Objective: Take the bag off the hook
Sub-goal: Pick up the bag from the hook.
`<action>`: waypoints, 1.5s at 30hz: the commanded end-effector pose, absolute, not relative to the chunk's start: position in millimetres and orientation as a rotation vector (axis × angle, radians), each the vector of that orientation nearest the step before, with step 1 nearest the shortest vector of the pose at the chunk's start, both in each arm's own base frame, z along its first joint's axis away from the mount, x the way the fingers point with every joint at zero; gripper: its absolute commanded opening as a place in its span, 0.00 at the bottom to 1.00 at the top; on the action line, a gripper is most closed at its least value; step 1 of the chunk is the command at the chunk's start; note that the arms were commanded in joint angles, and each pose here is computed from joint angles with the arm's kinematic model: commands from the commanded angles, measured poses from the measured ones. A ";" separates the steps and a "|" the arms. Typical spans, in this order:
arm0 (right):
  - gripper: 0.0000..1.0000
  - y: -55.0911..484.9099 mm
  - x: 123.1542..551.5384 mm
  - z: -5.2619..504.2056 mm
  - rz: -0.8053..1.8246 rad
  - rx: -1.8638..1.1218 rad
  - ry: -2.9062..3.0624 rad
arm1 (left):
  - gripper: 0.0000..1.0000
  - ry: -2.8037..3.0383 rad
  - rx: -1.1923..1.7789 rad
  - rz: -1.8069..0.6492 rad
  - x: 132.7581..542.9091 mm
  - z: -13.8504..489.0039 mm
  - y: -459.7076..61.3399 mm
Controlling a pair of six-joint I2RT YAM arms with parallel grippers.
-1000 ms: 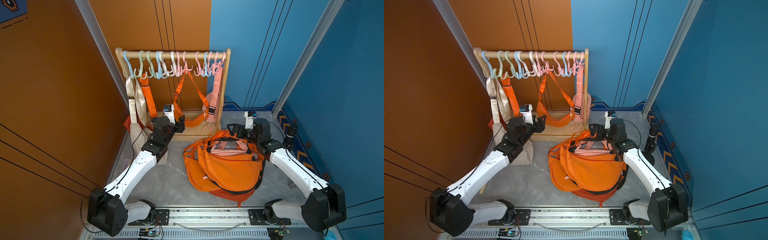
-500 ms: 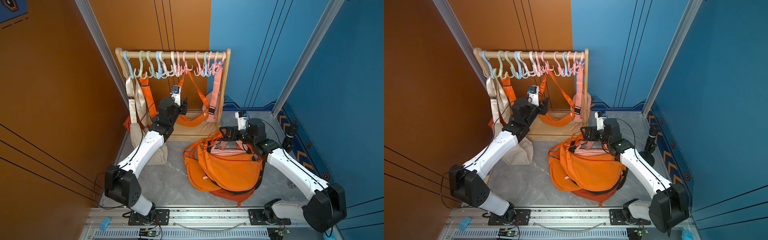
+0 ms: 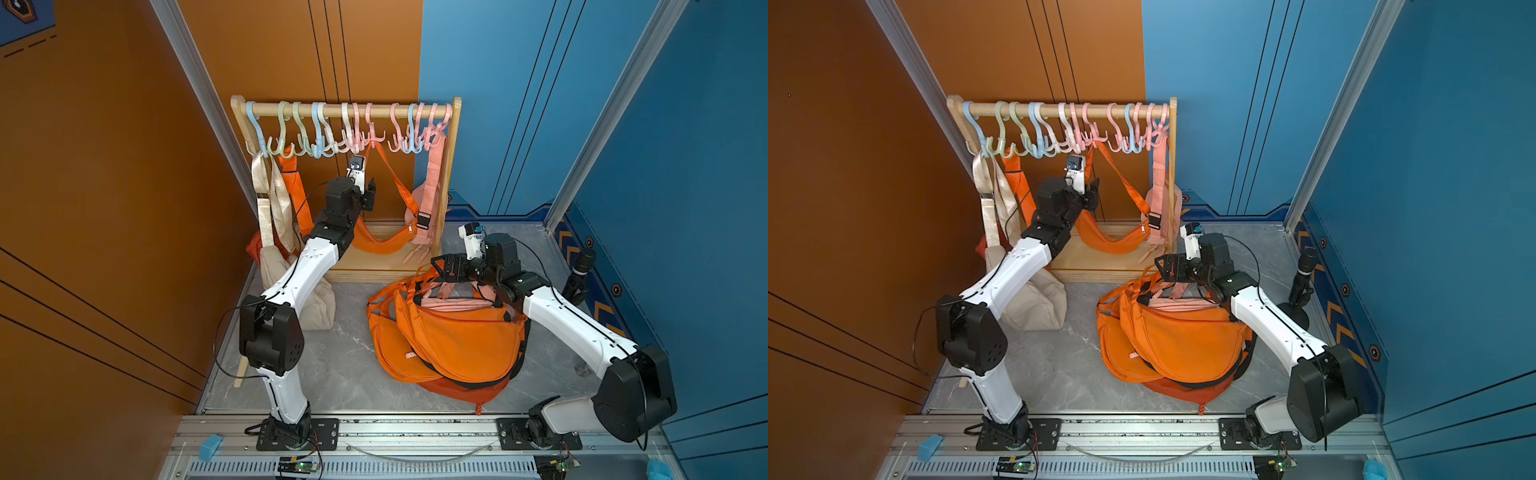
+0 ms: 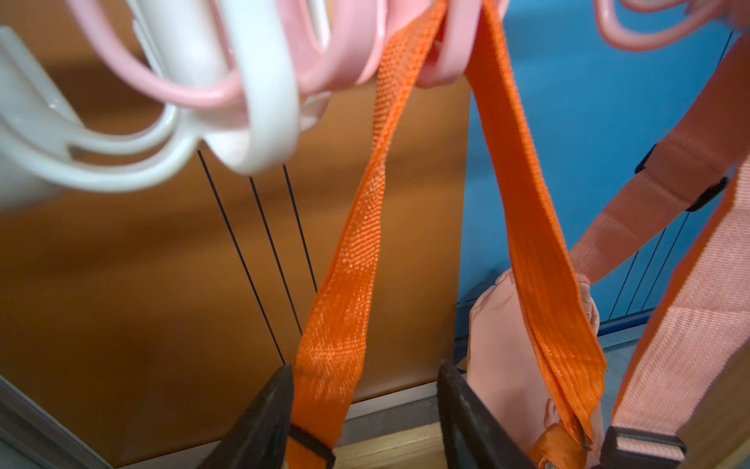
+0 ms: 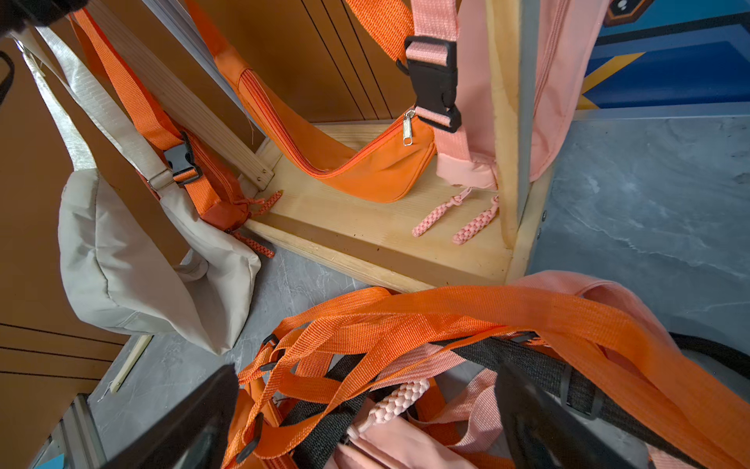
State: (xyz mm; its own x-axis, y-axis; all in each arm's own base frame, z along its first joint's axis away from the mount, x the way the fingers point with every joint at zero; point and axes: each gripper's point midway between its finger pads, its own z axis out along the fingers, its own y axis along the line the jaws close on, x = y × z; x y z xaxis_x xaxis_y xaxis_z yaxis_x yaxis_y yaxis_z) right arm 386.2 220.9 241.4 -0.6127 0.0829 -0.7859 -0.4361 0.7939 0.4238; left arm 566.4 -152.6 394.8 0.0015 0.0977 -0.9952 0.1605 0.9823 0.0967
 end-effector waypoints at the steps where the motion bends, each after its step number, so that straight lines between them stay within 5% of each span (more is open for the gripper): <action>1: 1.00 227.3 387.1 244.4 0.777 -0.300 2.111 | 0.58 1.514 0.224 -0.048 574.6 414.2 -154.7; 7: 1.00 230.5 391.3 238.7 0.787 -0.309 2.124 | 0.48 1.495 0.218 -0.059 591.1 418.1 -157.7; 14: 1.00 228.4 398.3 239.1 0.789 -0.297 2.118 | 0.01 1.470 0.240 -0.099 586.1 429.2 -163.6; 45: 1.00 306.3 492.1 366.3 0.743 -0.551 1.762 | 0.00 1.428 0.200 -0.226 496.7 459.5 -135.1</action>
State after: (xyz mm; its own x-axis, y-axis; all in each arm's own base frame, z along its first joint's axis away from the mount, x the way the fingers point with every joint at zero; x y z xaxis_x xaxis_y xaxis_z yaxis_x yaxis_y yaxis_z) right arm 488.2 295.0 362.2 -0.3027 0.0202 -0.9529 -0.6559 0.7210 0.2236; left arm 511.4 -143.7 435.0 0.0640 -0.0080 -0.9979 0.2779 0.9605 0.0101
